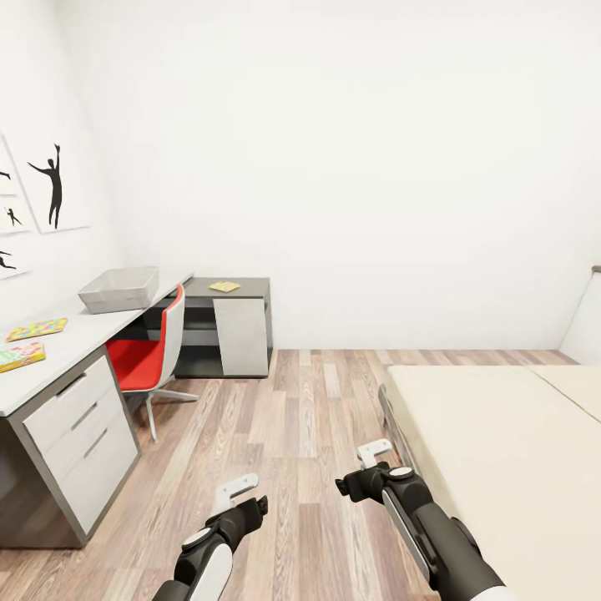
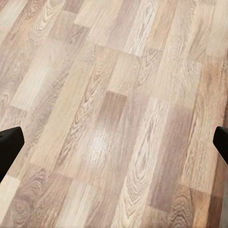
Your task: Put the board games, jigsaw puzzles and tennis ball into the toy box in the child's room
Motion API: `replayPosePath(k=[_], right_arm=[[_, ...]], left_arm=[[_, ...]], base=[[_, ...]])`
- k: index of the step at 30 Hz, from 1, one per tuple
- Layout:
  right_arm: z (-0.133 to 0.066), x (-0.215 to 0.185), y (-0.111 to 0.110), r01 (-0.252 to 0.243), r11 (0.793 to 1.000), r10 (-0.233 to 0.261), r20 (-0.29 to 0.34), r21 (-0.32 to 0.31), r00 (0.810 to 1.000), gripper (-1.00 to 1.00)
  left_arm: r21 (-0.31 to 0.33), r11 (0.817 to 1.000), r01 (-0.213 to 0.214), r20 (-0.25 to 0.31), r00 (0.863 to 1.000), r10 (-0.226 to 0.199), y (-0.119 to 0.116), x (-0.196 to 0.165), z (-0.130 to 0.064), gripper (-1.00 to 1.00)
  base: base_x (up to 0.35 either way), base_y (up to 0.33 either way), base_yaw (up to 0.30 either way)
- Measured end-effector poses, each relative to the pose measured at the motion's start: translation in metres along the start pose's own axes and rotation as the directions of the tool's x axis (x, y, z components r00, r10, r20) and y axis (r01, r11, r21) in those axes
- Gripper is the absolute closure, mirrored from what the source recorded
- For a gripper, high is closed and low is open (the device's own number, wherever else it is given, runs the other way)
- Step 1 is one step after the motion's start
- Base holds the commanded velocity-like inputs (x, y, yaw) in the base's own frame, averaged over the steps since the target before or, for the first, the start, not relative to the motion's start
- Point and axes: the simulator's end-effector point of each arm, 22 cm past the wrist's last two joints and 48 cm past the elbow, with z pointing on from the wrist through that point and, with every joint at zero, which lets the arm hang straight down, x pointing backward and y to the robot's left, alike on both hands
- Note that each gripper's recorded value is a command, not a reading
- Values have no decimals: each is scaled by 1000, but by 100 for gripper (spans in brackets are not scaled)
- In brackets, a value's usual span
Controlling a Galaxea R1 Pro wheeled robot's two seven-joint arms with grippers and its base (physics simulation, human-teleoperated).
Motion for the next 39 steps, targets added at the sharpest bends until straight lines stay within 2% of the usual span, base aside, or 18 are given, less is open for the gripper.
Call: replayPosePath(k=[28, 39], right_arm=[[0, 0, 0, 0, 1000, 0, 1, 1, 1000, -100], [0, -1, 0, 0, 1000, 0, 1, 0, 1000, -100]], left_arm=[[-1, 1000, -1, 0, 1000, 1, 0, 0, 0, -100], [0, 1000, -2, -1, 1000, 2, 0, 0, 0, -100]], base=[[0, -97, 3], [0, -14, 124]])
